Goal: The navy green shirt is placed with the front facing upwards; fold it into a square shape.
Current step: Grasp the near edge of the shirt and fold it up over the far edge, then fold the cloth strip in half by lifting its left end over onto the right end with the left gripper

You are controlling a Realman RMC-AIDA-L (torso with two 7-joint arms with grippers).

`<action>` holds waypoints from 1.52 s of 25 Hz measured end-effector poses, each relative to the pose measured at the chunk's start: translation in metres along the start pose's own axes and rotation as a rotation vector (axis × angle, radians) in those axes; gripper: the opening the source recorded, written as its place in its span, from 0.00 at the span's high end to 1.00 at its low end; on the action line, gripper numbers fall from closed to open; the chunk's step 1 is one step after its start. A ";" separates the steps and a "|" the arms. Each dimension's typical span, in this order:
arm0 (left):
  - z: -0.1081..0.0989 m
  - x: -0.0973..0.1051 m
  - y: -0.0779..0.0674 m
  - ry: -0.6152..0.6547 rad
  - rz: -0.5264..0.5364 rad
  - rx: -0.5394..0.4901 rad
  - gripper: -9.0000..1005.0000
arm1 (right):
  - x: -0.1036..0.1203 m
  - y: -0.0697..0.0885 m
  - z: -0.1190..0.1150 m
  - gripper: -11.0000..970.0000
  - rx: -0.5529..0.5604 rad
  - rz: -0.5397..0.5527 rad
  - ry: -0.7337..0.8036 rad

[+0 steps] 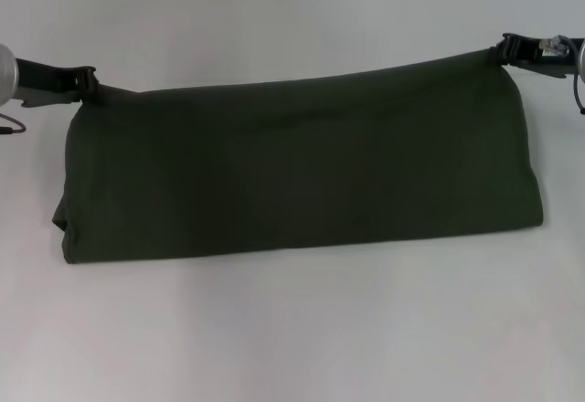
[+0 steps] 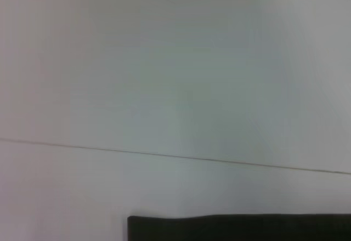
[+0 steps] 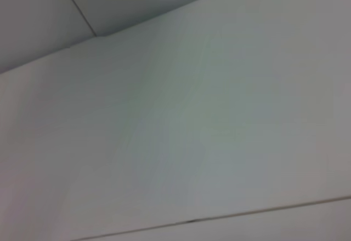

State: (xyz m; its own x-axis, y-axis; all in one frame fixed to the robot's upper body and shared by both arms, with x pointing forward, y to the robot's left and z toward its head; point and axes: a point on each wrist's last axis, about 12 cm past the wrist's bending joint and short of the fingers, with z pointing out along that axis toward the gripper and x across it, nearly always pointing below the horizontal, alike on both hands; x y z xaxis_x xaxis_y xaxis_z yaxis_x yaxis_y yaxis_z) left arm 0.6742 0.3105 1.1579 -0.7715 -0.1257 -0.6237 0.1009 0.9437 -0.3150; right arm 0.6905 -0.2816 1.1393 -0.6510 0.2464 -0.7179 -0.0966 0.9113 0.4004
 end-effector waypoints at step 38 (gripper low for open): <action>-0.068 0.184 0.072 -0.063 -0.858 0.511 0.30 | 0.110 -0.078 -0.104 0.17 -0.492 0.352 -0.014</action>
State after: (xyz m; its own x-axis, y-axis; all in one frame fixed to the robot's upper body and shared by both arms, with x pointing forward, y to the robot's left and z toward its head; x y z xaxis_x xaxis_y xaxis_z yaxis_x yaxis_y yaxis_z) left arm 0.4969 0.3761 1.0690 -0.6769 -0.7324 -0.0731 -0.2049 0.2829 -0.9370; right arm 0.5481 -0.3595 1.0888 -0.6976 0.5128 -0.5004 -0.2157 0.5157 0.8292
